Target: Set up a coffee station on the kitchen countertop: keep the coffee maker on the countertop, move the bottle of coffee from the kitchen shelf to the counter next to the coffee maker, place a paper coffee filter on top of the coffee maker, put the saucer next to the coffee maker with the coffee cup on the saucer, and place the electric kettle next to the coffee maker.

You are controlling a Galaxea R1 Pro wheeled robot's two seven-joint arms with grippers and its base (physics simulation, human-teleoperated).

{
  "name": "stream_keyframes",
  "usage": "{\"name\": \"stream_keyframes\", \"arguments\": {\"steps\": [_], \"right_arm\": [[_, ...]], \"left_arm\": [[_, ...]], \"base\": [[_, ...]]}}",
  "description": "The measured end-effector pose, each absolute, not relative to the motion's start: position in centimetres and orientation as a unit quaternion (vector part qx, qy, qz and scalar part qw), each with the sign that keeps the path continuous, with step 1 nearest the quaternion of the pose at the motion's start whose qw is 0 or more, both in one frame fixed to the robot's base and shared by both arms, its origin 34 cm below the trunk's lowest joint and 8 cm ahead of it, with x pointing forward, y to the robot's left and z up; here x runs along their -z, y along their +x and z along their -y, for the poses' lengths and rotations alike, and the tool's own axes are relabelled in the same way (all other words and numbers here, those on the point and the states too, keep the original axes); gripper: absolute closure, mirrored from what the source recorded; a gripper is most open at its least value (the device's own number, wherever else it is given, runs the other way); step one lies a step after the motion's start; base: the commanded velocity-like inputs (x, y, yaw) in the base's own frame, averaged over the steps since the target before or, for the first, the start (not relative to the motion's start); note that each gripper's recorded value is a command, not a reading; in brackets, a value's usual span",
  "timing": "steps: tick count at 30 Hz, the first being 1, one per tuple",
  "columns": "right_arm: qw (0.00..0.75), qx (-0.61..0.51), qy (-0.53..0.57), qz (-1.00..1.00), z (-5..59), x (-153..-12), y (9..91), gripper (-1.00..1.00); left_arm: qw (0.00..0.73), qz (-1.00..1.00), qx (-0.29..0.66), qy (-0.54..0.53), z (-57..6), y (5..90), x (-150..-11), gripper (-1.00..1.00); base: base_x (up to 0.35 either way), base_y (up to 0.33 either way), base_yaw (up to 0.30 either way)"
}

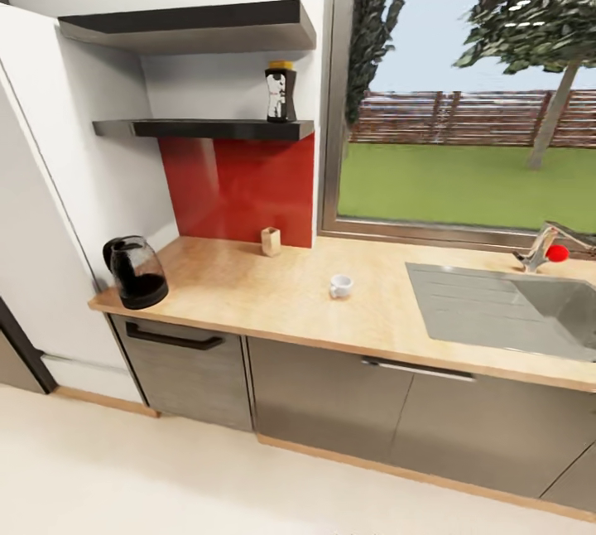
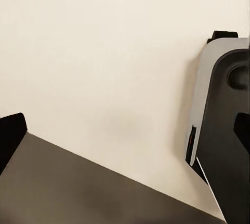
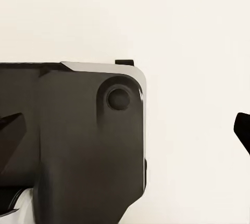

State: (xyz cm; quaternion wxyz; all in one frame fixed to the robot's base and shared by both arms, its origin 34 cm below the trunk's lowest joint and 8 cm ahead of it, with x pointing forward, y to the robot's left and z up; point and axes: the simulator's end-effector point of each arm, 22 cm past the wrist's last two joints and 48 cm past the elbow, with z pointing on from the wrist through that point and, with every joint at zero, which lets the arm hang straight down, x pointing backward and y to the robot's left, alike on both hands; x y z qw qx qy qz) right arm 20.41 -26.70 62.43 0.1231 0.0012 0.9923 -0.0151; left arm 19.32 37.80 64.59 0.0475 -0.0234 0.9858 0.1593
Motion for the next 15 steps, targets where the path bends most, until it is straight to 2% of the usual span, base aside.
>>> {"name": "stream_keyframes", "arguments": {"steps": [7,15], "right_arm": [[0.123,0.015,0.001,-0.992,26.7,-62.43,20.41,-1.0],[0.123,0.015,0.001,-0.992,26.71,-62.43,20.41,-1.0]], "left_arm": [[0.06,-0.985,-0.159,-0.024,-37.81,19.75,-64.63,-1.0],[0.061,-0.985,-0.16,-0.024,-37.81,19.74,-64.63,-1.0]], "base": [[0.0,0.246,-0.264],[0.0,0.049,-0.264]]}}
